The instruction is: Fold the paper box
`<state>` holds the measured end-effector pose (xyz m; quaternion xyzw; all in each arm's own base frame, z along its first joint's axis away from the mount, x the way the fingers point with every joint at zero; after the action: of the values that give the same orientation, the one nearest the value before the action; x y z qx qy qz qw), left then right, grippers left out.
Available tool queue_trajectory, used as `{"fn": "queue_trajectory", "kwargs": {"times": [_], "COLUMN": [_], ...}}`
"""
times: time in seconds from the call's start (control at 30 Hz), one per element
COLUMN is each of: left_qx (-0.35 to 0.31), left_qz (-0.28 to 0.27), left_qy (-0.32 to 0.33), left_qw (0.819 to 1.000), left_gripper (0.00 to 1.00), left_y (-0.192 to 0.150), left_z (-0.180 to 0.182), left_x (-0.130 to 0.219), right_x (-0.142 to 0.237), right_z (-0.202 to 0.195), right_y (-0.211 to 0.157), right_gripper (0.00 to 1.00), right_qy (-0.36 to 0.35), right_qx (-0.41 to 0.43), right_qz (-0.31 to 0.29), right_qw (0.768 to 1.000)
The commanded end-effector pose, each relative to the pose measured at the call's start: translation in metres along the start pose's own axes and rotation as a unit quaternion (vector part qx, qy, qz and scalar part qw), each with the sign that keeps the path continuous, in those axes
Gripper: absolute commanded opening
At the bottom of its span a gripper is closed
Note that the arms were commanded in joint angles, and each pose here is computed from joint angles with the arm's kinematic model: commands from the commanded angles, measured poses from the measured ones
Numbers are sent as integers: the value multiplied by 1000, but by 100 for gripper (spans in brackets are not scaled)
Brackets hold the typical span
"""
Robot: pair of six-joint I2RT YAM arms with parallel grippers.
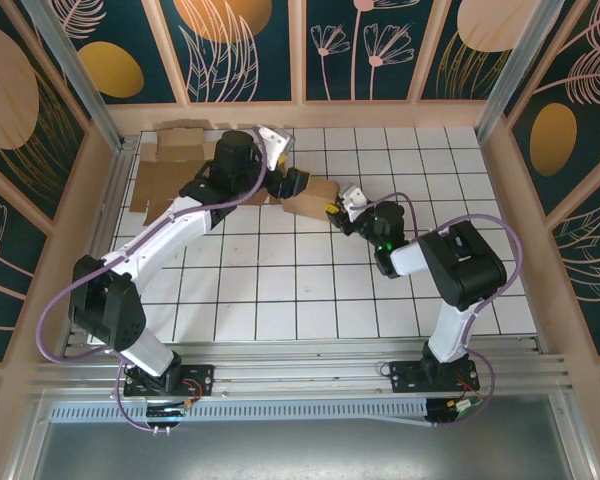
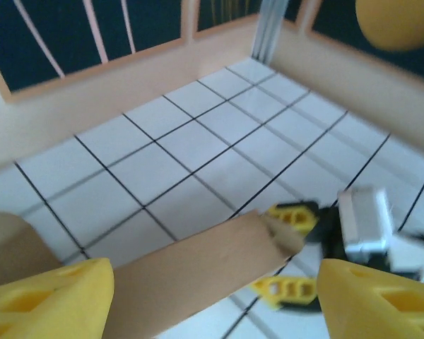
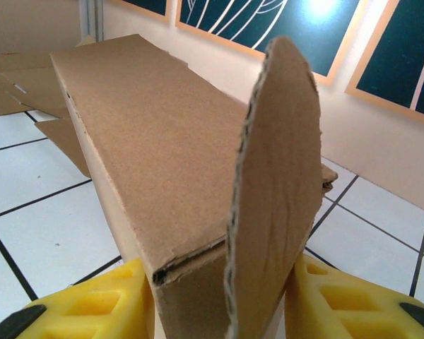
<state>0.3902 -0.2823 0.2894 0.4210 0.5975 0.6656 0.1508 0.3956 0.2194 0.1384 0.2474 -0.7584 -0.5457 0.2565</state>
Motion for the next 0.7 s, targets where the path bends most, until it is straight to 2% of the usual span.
{"fn": "queue_trajectory", "kwargs": {"times": [0.0, 0.13, 0.23, 0.37, 0.53, 0.67], "left_qx": [-258, -353, -389, -398, -372, -361], "left_qz": [59, 84, 99, 108, 125, 163], "left_qy": [-39, -78, -107, -111, -127, -139], "left_qw": [964, 929, 909, 904, 911, 908], "left_gripper": [82, 83, 83, 88, 93, 93], "left_y": [-42, -52, -66, -74, -77, -95], "left_z": [-7, -9, -12, -5, 0, 2], "left_x": [-6, -19, -33, -55, -84, -102], "right_x": [7, 6, 7, 6, 8, 11], "right_z": [5, 9, 8, 9, 9, 11], "right_y": [8, 10, 14, 18, 21, 21], "right_gripper": [44, 44, 44, 44, 44, 44], "right_qy": [19, 35, 36, 42, 41, 44], "right_qx": [19, 25, 26, 32, 33, 33], "right_qz": [-6, -5, -10, -15, -18, -19], "right_qw": [1000, 999, 999, 999, 998, 998]}}
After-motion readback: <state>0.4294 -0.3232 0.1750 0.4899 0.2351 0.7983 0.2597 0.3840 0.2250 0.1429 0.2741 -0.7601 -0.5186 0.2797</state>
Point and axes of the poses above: each hand's point on the last joint's axis, 136 mm out from that joint toward the fingers, its own x axis back along the fingers, its own z axis along the line the jaws close on, y = z × x, the point moved 2 cm from there along x, back along the fingers, and after that the axes turned 2 degrees about x, right-handed, at the moved point
